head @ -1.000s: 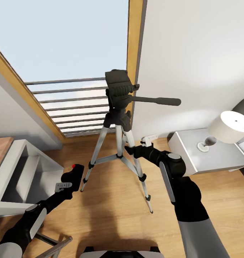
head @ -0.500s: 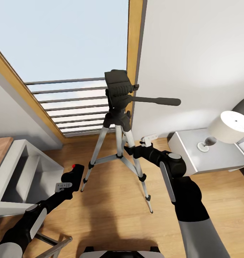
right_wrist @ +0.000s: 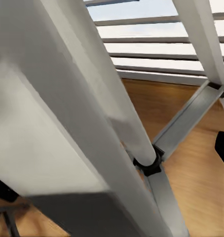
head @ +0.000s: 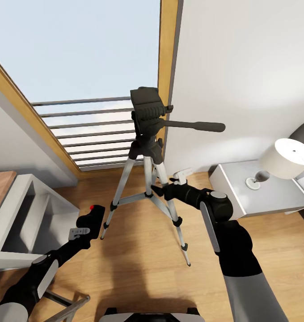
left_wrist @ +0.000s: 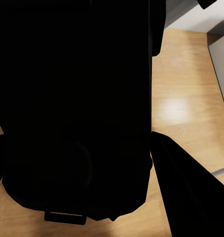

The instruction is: Attach the digital camera to the camera tripod in the bedroom.

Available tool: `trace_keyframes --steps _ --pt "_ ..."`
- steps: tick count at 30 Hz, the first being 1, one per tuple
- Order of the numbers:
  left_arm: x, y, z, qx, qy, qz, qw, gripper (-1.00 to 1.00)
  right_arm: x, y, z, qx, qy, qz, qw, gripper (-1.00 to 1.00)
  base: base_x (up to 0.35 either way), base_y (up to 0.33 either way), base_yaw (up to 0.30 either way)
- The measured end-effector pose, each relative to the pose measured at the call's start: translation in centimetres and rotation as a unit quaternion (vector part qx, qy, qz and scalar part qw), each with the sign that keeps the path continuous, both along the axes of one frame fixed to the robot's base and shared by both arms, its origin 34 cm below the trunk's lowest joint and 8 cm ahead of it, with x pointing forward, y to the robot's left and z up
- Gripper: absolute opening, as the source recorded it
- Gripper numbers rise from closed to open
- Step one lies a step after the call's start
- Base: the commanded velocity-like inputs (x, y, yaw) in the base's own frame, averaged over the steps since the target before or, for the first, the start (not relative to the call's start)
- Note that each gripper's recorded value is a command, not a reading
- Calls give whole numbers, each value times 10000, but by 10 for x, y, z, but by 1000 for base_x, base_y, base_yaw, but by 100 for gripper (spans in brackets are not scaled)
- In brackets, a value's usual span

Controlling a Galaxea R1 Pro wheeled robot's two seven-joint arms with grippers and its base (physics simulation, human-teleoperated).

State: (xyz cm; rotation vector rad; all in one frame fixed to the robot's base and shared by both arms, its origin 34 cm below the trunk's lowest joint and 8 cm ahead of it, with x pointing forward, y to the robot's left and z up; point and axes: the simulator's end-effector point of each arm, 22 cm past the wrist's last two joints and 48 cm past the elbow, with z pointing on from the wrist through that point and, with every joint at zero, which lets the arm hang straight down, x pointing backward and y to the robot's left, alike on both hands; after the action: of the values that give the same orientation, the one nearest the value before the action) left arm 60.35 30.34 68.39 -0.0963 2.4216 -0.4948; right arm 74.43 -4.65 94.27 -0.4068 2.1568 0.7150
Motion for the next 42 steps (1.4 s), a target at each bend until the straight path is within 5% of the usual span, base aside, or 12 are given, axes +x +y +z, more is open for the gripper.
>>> trace_keyframes --steps 17,18,42 --pt "0 0 0 -1 6 1 10000 -100 -5 6 2 92 12 166 9998 100 0 0 0" --pt "0 0 0 -2 6 1 10000 -100 -5 6 2 89 12 166 9998 -100 0 0 0" --pt "0 0 0 -1 -2 0 10000 -100 -3 0 2 56 -24 125 9999 -100 0 0 0"
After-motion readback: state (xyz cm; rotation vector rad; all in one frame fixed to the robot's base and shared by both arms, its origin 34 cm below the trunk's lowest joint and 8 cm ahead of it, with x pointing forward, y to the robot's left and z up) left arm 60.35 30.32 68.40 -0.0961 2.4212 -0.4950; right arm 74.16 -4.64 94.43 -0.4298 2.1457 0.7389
